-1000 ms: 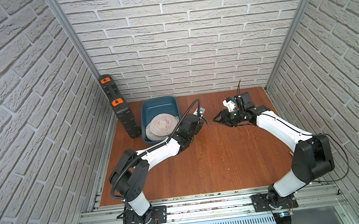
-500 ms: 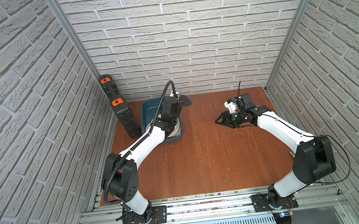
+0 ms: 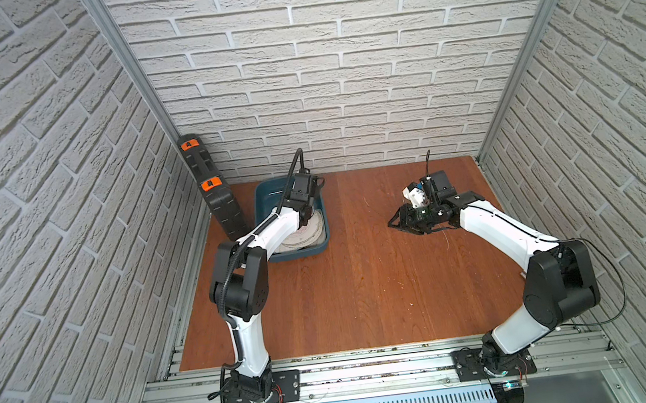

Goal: Put the coasters into the storage box
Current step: Place the coaster in the storage box, then reset both arms

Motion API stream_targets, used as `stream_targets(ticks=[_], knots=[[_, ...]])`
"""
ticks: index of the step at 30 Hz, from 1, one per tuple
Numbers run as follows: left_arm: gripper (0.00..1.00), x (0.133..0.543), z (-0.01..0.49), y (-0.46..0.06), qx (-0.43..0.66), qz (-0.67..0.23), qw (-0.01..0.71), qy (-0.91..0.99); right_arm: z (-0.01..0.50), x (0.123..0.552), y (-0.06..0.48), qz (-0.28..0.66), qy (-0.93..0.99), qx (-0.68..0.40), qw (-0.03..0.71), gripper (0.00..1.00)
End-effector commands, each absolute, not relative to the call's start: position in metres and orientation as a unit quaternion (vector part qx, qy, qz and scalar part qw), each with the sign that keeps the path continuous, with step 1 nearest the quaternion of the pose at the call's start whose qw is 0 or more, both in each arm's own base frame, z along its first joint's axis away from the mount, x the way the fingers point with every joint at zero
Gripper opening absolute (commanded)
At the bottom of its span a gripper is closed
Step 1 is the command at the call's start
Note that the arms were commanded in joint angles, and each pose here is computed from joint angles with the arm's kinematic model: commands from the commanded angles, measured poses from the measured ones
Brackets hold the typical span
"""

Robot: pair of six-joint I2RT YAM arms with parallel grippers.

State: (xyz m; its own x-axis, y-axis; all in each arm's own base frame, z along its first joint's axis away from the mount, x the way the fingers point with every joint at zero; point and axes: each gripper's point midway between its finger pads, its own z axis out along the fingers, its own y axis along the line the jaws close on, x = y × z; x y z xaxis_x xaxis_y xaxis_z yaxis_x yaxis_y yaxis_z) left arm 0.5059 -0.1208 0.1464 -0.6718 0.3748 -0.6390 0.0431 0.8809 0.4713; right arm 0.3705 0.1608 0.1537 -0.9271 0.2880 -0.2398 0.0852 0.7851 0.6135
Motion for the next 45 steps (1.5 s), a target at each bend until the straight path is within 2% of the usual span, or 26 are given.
stream_targets(ticks=[1, 8, 16, 17, 19, 21, 24, 25, 26, 31, 36, 37, 38, 39, 45], knots=[[0.00, 0.479, 0.125, -0.118, 0.109, 0.213, 0.336, 0.911, 0.147, 0.368, 0.162, 0.316, 0.931, 0.094, 0.156, 0.43], [0.00, 0.442, 0.094, -0.110, 0.111, 0.214, 0.280, 0.929, 0.144, 0.367, 0.162, 0.316, 0.932, 0.095, 0.153, 0.42], [0.00, 0.425, 0.080, -0.104, 0.113, 0.220, 0.255, 0.935, 0.142, 0.363, 0.161, 0.315, 0.932, 0.094, 0.151, 0.42], [0.04, 0.424, 0.079, -0.104, 0.112, 0.220, 0.255, 0.935, 0.141, 0.363, 0.160, 0.313, 0.933, 0.095, 0.151, 0.42], [0.15, 0.424, 0.079, -0.105, 0.110, 0.218, 0.256, 0.935, 0.140, 0.362, 0.158, 0.306, 0.935, 0.097, 0.151, 0.42], [0.31, 0.423, 0.080, -0.106, 0.109, 0.216, 0.259, 0.935, 0.137, 0.361, 0.150, 0.284, 0.941, 0.103, 0.155, 0.42], [0.66, 0.420, 0.088, -0.108, 0.109, 0.211, 0.269, 0.933, 0.134, 0.360, 0.132, 0.233, 0.950, 0.115, 0.172, 0.43], [0.85, 0.420, 0.092, -0.109, 0.108, 0.208, 0.275, 0.932, 0.134, 0.360, 0.126, 0.216, 0.953, 0.117, 0.180, 0.43], [0.98, 0.418, 0.095, -0.111, 0.109, 0.203, 0.281, 0.932, 0.135, 0.360, 0.121, 0.203, 0.954, 0.118, 0.187, 0.44], [0.98, 0.412, 0.115, -0.108, 0.096, 0.190, 0.306, 0.928, 0.142, 0.365, 0.108, 0.166, 0.956, 0.102, 0.219, 0.52], [0.98, 0.404, 0.141, -0.110, 0.084, 0.164, 0.359, 0.915, 0.150, 0.374, 0.084, 0.102, 0.952, 0.109, 0.266, 0.55], [0.98, 0.401, 0.146, -0.111, 0.084, 0.155, 0.372, 0.911, 0.152, 0.377, 0.080, 0.092, 0.950, 0.107, 0.278, 0.58], [0.98, 0.399, 0.149, -0.112, 0.085, 0.147, 0.381, 0.909, 0.155, 0.379, 0.077, 0.083, 0.948, 0.106, 0.289, 0.73], [0.98, 0.396, 0.153, -0.113, 0.088, 0.138, 0.393, 0.905, 0.157, 0.382, 0.072, 0.071, 0.944, 0.103, 0.304, 0.99], [0.98, 0.377, 0.171, -0.101, 0.078, 0.123, 0.456, 0.878, 0.166, 0.390, 0.022, -0.065, 0.911, 0.109, 0.393, 1.00]])
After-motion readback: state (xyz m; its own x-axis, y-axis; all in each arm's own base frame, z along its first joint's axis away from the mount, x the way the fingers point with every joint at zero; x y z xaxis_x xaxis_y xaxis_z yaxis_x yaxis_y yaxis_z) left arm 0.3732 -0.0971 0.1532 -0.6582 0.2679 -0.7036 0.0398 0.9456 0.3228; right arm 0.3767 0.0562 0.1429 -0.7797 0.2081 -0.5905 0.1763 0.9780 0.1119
